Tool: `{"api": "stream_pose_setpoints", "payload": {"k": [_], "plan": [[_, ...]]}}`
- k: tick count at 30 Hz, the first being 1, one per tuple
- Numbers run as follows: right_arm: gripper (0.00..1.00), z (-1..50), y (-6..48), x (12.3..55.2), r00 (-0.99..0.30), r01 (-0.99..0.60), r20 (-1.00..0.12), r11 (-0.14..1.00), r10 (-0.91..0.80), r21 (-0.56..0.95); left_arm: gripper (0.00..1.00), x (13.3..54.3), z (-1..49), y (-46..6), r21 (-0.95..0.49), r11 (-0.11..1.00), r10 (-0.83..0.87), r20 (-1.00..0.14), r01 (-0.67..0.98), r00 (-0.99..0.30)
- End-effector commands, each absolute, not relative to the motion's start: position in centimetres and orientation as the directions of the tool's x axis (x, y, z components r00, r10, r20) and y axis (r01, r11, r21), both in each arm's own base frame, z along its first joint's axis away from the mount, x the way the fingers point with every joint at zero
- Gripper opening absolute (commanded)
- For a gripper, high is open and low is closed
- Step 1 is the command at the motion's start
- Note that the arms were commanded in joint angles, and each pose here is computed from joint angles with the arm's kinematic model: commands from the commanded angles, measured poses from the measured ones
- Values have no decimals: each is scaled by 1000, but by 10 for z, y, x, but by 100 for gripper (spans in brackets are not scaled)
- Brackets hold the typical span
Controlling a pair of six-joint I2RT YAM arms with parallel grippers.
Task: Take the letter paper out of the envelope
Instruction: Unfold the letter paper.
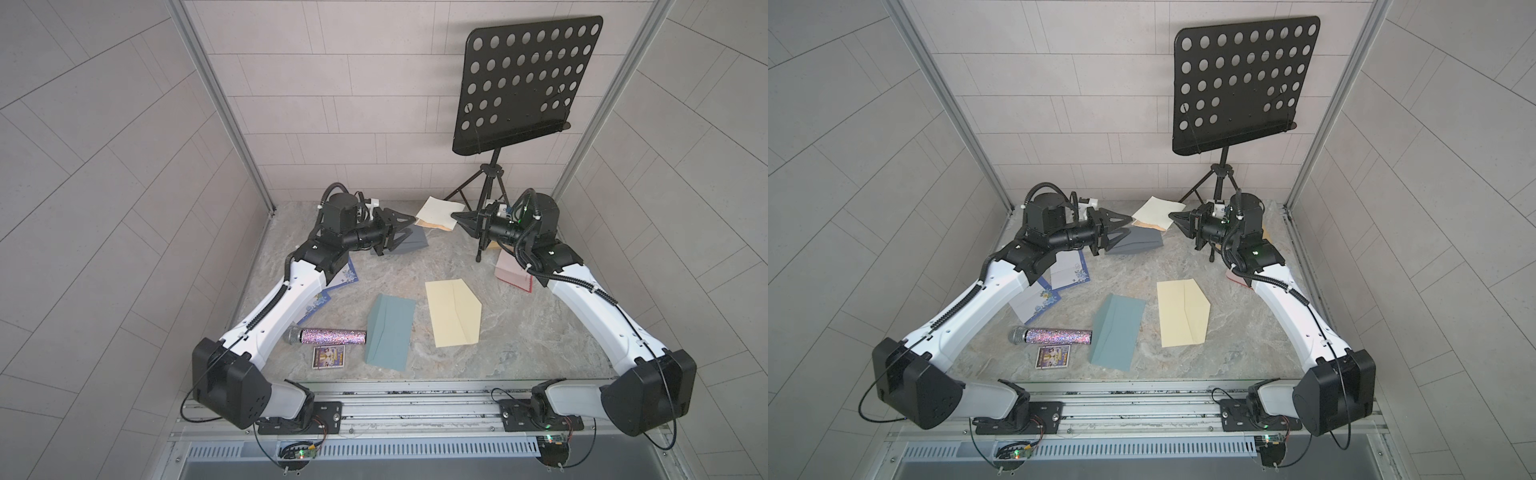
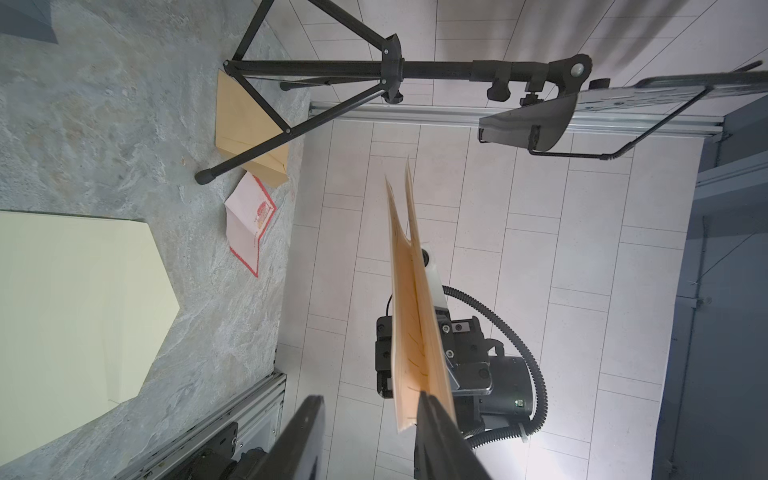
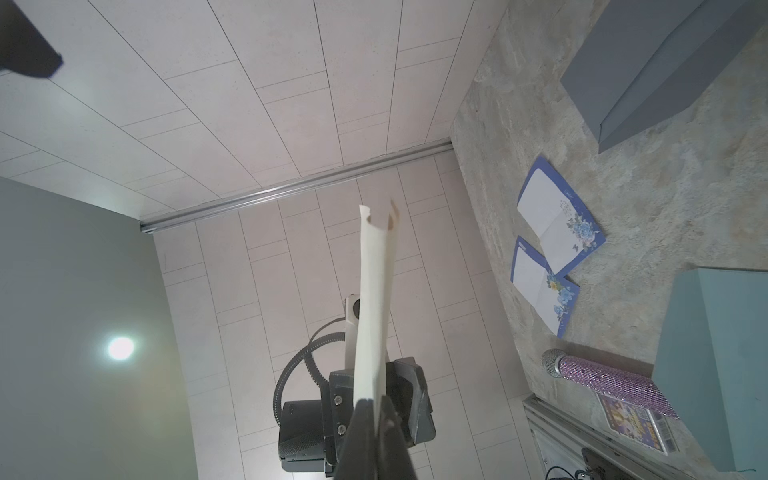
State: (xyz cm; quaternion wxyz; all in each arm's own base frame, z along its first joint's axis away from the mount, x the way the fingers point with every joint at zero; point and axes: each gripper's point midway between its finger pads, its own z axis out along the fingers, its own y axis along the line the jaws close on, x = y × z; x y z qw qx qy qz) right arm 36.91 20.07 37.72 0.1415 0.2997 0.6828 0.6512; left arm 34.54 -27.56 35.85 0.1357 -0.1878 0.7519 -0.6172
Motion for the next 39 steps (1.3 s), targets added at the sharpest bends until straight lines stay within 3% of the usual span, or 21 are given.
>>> {"api": "stream_pose_setpoints", "payload": {"k": [1, 24, 39], "plan": [[0, 382, 204, 367, -788, 225, 218, -60, 576, 972, 42, 349, 366, -281, -987, 128, -435, 34, -99, -900], [0, 378, 222, 371, -803, 246, 259, -97, 536, 964, 42, 361, 369, -318, -994, 74, -387, 49, -84, -921], [0, 376, 226, 376, -803, 255, 278, -118, 527, 960, 25, 365, 365, -322, -993, 65, -385, 62, -94, -921]]}}
